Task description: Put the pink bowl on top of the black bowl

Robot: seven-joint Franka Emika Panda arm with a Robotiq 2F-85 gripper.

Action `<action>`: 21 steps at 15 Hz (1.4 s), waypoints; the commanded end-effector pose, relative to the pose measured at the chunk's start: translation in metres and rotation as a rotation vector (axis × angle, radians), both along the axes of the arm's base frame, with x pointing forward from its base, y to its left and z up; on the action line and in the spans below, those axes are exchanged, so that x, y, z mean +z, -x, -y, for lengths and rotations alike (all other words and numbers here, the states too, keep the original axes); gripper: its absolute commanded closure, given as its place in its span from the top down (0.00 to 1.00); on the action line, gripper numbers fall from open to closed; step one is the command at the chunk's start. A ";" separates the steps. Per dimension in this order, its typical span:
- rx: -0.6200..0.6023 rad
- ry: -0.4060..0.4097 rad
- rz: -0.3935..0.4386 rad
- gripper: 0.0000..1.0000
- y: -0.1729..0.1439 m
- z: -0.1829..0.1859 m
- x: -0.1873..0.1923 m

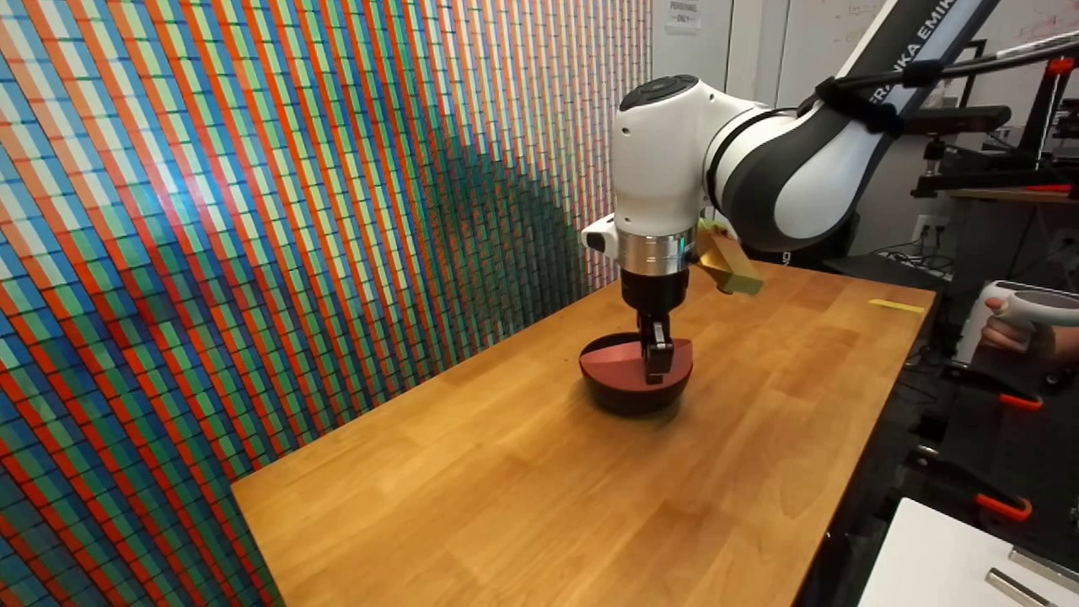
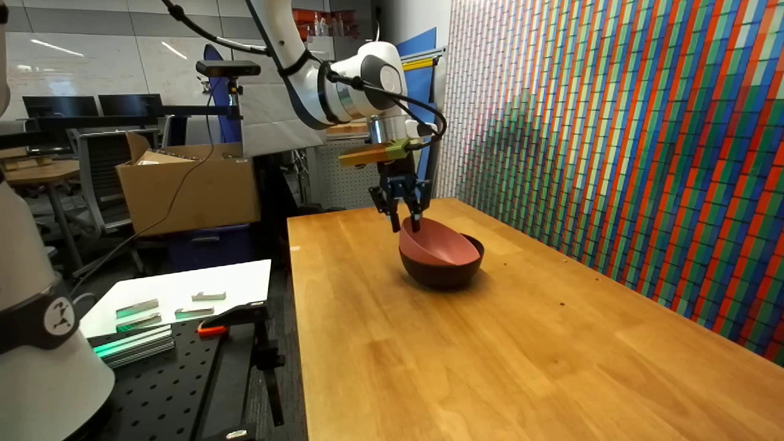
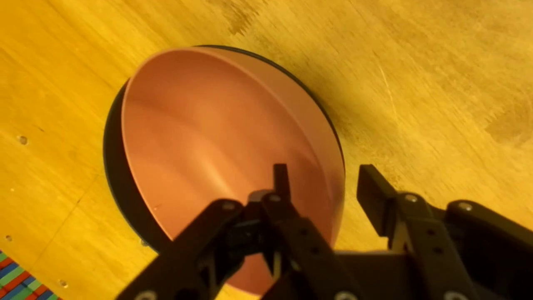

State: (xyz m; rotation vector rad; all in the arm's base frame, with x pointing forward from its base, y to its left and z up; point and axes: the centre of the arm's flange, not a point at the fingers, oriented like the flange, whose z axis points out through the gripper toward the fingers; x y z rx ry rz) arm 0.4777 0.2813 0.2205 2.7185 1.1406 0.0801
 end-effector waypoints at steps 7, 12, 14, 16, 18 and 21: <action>-0.118 0.026 0.025 1.00 -0.023 0.067 0.033; -0.230 -0.028 -0.003 1.00 -0.031 0.113 0.072; -0.264 -0.056 -0.031 1.00 -0.033 0.124 0.085; -0.308 -0.116 -0.074 1.00 -0.038 0.135 0.108; -0.347 -0.174 -0.110 1.00 -0.041 0.149 0.134; -0.375 -0.202 -0.116 1.00 -0.040 0.169 0.176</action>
